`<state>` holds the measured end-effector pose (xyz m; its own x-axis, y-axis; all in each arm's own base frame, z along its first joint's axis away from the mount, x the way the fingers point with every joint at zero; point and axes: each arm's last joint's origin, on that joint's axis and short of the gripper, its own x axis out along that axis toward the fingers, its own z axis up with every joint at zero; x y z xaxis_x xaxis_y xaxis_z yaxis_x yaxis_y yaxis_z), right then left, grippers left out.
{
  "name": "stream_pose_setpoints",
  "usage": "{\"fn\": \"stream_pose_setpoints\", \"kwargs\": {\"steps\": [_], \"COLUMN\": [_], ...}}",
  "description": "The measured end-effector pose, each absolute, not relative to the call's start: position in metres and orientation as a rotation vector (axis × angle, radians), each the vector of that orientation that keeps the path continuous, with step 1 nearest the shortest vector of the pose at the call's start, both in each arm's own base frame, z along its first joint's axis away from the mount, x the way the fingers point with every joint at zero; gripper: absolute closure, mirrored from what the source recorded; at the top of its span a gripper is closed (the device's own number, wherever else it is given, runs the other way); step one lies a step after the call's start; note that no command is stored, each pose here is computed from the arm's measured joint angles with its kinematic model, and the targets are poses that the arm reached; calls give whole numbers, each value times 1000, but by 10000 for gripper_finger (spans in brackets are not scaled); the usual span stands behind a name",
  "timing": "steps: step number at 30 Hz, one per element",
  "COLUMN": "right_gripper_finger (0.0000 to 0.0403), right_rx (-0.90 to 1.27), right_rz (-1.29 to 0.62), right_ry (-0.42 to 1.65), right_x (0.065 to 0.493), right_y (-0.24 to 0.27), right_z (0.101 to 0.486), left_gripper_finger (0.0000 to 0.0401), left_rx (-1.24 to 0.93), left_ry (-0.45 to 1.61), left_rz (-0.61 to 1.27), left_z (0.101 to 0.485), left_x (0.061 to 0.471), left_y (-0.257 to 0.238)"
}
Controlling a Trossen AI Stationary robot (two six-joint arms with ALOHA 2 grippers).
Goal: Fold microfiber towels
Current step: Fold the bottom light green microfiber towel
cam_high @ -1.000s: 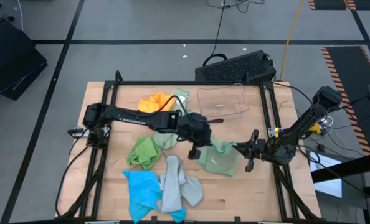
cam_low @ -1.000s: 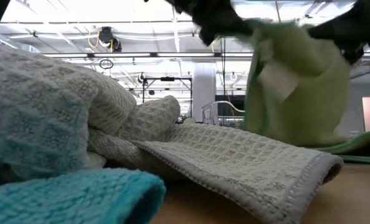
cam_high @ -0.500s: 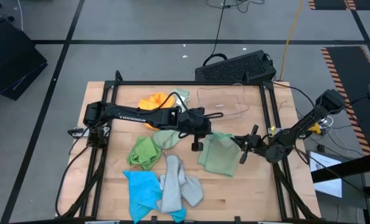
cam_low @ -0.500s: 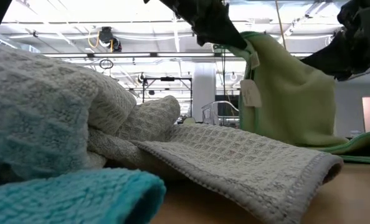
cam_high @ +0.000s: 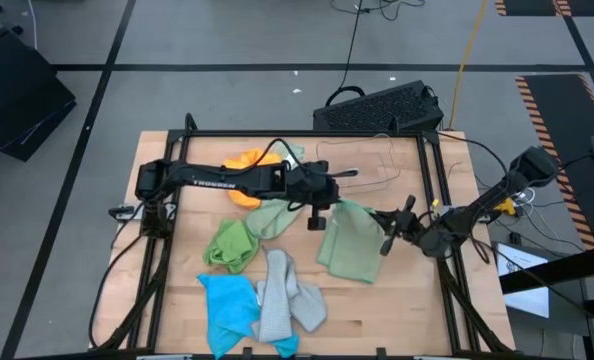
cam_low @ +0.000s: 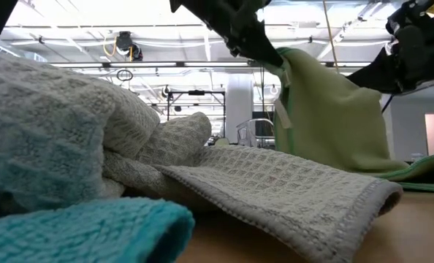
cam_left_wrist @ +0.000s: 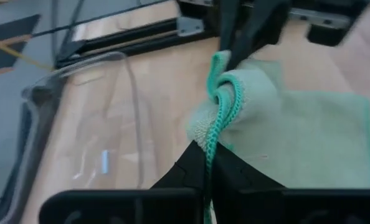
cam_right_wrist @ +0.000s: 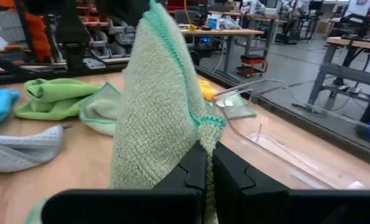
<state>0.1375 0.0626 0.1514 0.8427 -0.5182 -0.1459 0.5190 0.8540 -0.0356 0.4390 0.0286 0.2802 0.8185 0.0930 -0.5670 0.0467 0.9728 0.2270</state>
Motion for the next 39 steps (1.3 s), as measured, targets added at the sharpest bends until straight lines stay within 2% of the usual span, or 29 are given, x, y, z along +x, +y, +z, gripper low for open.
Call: {"fn": "stream_pose_setpoints", "kwargs": {"steps": [3, 5, 13, 19, 24, 29, 31, 39], "right_gripper_finger": [399, 399, 399, 399, 399, 399, 399, 399], "right_rx": [-23, -24, -24, -24, -25, -19, -18, -19], "right_rz": [-568, -578, -615, -647, -667, -678, -667, -674], "right_ry": [161, 161, 164, 168, 175, 175, 182, 182], "right_x": [139, 140, 142, 143, 144, 145, 146, 146], "right_y": [59, 58, 52, 48, 44, 42, 41, 40], "right_z": [151, 152, 152, 151, 150, 151, 150, 150], "left_gripper_finger": [395, 381, 257, 216, 224, 264, 283, 351], "left_rx": [209, 177, 141, 163, 145, 173, 159, 39], "left_ry": [610, 621, 721, 709, 768, 866, 846, 930], "left_rz": [40, 46, 199, 203, 107, 27, 16, 17], "left_z": [278, 276, 272, 291, 290, 243, 230, 181], "left_x": [439, 438, 430, 418, 410, 416, 423, 437], "left_y": [31, 30, 28, 7, -23, -56, -63, -68]}}
